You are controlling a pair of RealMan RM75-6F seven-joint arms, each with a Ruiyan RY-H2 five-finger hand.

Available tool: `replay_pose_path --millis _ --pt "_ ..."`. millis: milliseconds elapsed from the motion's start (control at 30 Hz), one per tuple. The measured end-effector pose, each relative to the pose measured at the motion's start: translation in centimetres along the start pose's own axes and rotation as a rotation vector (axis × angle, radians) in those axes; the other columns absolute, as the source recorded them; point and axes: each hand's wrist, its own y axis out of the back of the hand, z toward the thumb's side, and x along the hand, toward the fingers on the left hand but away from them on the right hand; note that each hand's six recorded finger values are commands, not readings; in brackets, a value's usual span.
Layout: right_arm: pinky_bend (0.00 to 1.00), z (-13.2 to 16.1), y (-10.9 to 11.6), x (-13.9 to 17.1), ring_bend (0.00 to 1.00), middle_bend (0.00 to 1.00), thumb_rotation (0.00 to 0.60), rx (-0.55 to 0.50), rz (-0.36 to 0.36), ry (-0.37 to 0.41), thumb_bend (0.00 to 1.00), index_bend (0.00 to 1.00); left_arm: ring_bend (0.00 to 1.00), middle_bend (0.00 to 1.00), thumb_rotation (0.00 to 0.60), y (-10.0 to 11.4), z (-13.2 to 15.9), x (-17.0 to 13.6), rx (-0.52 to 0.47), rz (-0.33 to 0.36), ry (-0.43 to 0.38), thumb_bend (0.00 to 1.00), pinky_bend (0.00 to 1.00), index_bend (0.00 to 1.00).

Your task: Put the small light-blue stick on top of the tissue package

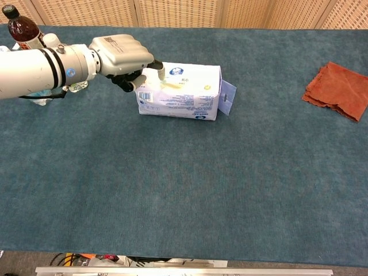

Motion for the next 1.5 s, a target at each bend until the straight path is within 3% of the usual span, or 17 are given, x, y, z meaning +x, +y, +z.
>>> replay_pose_path --millis 267,567,967,1267,1500 --pt "0.4 -0.2 0.0 0.1 0.35 0.35 0.6 -0.001 0.0 -0.005 0.43 0.23 0.95 0.9 0.6 -0.8 0.5 0.3 0.011 -0.022 -0.01 0.69 0.93 0.25" --pt "0.4 -0.4 0.0 0.1 0.35 0.35 0.6 -0.003 -0.001 -0.007 0.43 0.23 0.95 0.9 0.6 0.2 0.3 0.3 -0.024 0.012 0.001 0.69 0.93 0.25" --pt "0.4 -0.6 0.1 0.2 0.35 0.35 0.6 -0.001 -0.002 -0.013 0.43 0.23 0.95 0.9 0.6 -0.6 0.3 0.9 -0.004 -0.011 0.005 0.69 0.93 0.25" --pt "0.4 -0.4 0.0 0.2 0.35 0.35 0.6 -0.004 -0.001 -0.008 0.43 0.23 0.95 0.9 0.6 0.3 -0.6 0.4 -0.034 0.016 0.029 0.69 0.93 0.25" --pt "0.4 -0.3 -0.1 0.1 0.36 0.35 0.6 -0.004 0.0 -0.006 0.43 0.23 0.95 0.9 0.6 -0.4 -1.3 0.3 -0.012 0.0 0.047 0.69 0.93 0.25"
